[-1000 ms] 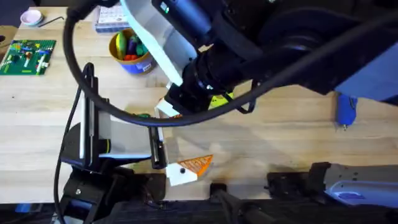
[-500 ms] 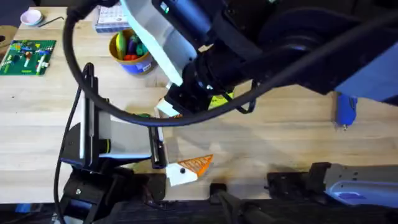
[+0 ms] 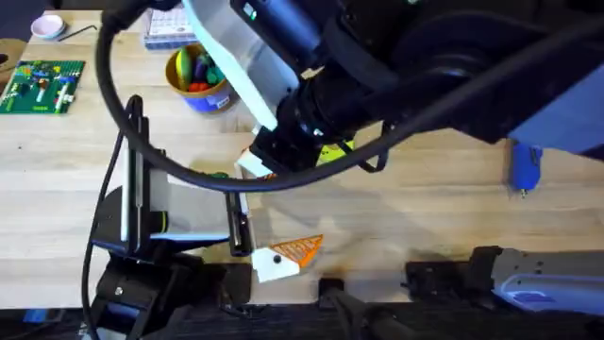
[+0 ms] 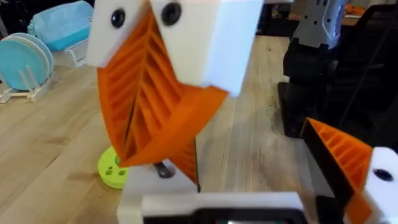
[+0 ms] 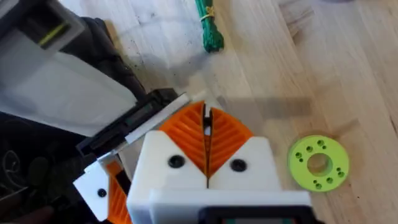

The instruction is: Pick up the gripper from the table and insert it into the empty holder that is missing its gripper. Then pick up a screw, insert it into the mounting hole, and use the screwdriver to tighten it. Finally, clean up the table by picking up the vegetable and placing it into the bucket.

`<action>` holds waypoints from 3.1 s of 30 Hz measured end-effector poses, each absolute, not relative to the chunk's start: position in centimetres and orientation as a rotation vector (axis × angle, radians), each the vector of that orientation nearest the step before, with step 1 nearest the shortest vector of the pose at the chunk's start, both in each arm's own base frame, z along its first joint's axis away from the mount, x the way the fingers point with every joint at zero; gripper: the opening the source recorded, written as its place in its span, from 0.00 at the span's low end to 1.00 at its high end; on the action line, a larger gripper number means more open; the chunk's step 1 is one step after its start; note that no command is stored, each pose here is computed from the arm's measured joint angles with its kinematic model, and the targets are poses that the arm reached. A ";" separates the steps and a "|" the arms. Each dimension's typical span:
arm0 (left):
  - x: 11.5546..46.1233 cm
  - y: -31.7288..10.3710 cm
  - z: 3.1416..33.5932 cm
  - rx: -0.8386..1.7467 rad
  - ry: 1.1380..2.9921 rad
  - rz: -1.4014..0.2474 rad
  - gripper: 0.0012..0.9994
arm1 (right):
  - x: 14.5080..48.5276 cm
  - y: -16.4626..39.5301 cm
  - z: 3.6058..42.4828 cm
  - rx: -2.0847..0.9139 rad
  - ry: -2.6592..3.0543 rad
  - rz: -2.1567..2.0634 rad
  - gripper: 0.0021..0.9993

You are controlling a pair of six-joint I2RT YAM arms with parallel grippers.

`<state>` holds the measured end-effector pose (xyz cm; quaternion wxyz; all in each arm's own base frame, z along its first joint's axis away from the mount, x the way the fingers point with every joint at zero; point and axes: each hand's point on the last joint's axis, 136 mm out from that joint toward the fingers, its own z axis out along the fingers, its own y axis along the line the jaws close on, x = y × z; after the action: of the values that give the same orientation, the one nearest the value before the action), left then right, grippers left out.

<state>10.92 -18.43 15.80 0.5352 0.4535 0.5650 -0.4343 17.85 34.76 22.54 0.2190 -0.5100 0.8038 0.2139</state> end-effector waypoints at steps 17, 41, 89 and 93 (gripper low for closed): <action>10.9 -18.4 15.8 1.080 1.346 -1.034 0.99 | 17.9 34.7 22.5 -1.409 2.225 0.586 0.00; 10.9 -18.4 15.8 1.082 1.343 -1.031 0.99 | 17.5 33.6 26.6 -1.313 2.149 0.639 0.00; 10.9 -18.4 15.8 1.082 1.344 -1.031 0.99 | 17.4 34.2 22.9 -1.262 2.194 0.664 0.00; 10.9 -18.4 15.8 1.082 1.343 -1.031 0.99 | 17.4 34.2 22.9 -1.262 2.194 0.664 0.00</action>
<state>10.93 -18.43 15.80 0.5362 0.4546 0.5642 -0.4331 17.37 34.22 22.90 0.2596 -0.4658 0.8097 0.2452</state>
